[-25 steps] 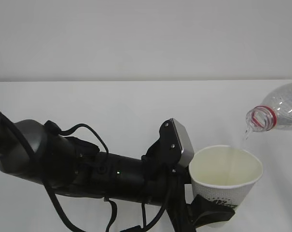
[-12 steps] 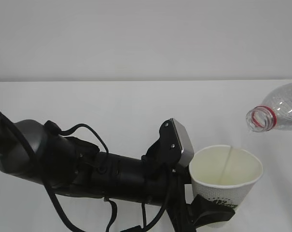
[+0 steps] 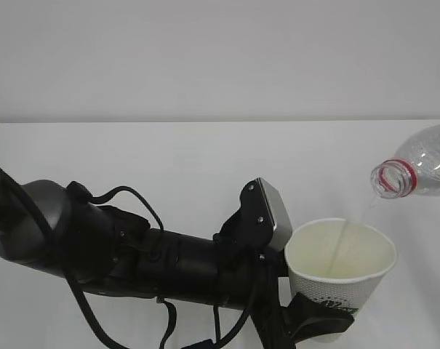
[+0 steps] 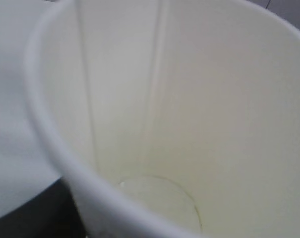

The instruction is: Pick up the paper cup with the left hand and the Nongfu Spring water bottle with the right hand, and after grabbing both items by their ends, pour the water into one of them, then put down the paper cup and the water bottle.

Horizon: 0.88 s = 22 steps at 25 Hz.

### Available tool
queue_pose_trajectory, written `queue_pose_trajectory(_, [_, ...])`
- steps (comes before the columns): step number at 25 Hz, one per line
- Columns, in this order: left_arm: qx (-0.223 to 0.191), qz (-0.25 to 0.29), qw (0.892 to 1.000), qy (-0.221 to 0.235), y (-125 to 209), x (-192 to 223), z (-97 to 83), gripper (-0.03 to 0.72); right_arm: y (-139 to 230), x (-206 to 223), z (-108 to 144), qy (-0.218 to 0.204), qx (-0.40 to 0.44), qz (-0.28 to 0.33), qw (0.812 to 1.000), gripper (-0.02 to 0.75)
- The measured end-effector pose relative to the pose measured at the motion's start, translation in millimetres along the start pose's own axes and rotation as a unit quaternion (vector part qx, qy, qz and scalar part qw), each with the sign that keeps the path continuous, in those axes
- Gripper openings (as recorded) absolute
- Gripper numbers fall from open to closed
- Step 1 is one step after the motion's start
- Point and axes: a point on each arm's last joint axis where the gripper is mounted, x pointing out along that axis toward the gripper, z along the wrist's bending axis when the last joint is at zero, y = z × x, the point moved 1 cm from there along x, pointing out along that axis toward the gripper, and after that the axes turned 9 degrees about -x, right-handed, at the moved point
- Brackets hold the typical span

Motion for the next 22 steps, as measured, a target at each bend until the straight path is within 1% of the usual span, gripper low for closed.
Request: queue_pose_trajectory(22, [0.0, 0.0, 1.0, 0.0, 0.0, 0.0, 0.0, 0.516, -0.1, 0.0, -0.4, 0.002, -0.007, 0.0, 1.0, 0.468])
